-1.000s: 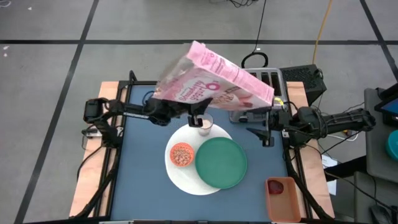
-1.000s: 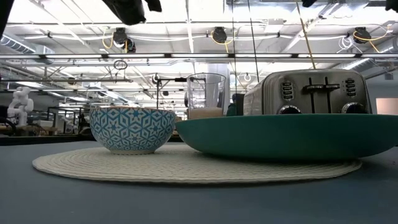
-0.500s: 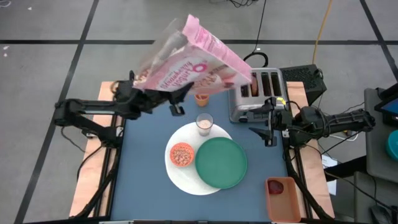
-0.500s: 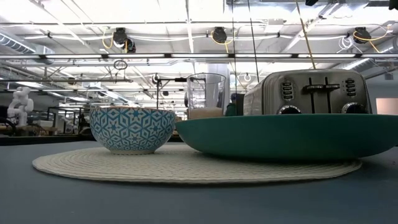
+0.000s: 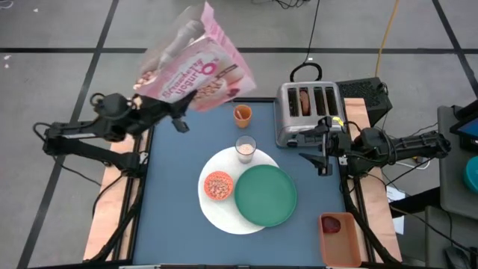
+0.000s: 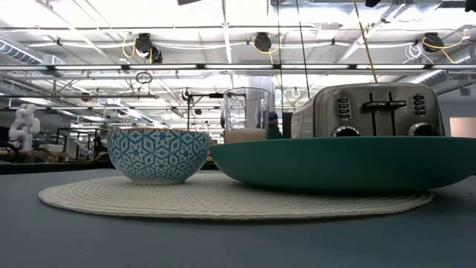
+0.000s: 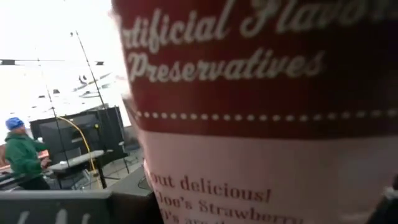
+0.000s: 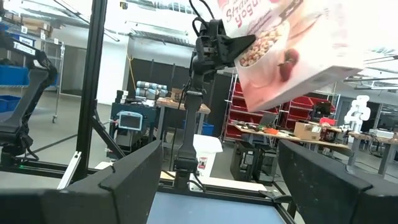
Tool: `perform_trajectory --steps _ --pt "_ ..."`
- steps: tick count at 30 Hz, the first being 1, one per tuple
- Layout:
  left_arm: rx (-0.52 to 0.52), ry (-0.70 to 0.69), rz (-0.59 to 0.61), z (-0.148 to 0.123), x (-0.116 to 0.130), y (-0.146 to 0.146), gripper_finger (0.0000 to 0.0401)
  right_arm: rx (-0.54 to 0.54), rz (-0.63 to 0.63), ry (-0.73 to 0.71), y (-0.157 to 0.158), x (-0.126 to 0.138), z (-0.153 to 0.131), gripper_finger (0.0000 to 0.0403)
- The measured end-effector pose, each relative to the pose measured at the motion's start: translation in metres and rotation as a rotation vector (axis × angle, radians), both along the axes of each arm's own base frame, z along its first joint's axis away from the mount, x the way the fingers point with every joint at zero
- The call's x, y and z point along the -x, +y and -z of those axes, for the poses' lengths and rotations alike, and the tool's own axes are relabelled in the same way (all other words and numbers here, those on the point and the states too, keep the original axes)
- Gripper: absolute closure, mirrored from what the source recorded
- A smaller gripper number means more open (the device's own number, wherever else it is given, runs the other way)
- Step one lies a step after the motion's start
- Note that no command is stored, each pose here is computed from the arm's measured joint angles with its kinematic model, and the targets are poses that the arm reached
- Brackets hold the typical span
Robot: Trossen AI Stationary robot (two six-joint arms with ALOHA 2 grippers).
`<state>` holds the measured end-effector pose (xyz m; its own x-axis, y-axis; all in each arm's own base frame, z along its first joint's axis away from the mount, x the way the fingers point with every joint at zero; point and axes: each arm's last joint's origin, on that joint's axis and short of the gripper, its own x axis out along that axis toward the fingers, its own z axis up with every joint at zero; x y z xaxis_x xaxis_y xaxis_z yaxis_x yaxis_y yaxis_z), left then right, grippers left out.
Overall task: Arrange a breakfast setting
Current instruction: Pour the cereal from the cereal box into the orange bowl
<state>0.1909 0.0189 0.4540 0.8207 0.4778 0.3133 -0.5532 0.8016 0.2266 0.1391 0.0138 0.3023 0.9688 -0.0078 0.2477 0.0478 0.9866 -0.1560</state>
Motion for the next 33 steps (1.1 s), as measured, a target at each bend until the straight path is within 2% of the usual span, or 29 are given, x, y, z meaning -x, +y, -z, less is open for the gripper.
perform_trajectory --steps 5,8,12,18,22,27,33 --pt "0.085 0.076 -0.063 0.003 0.032 0.001 0.0228 0.000 0.000 0.000 0.000 0.000 0.000 0.0096" --pt "0.146 0.100 -0.101 0.017 0.043 0.002 0.0228 0.002 0.001 0.000 0.000 0.000 0.000 0.0096" --pt "0.198 0.116 -0.189 0.059 0.046 0.005 0.0228 0.001 0.001 -0.001 0.000 0.000 0.000 0.0096" --pt "0.277 0.033 -0.306 0.130 0.052 0.013 0.0228 0.000 0.001 -0.008 0.000 0.000 -0.001 0.0096" --pt "0.316 0.038 -0.359 0.169 0.051 0.020 0.0228 -0.001 0.000 -0.008 0.000 0.000 -0.001 0.0096" --pt "0.374 0.080 -0.472 0.204 0.051 0.030 0.0228 -0.001 0.000 -0.007 0.000 0.000 -0.001 0.0096" --pt "0.406 0.084 -0.626 0.227 0.056 0.037 0.0228 0.004 0.004 -0.007 0.000 0.000 -0.001 0.0096"
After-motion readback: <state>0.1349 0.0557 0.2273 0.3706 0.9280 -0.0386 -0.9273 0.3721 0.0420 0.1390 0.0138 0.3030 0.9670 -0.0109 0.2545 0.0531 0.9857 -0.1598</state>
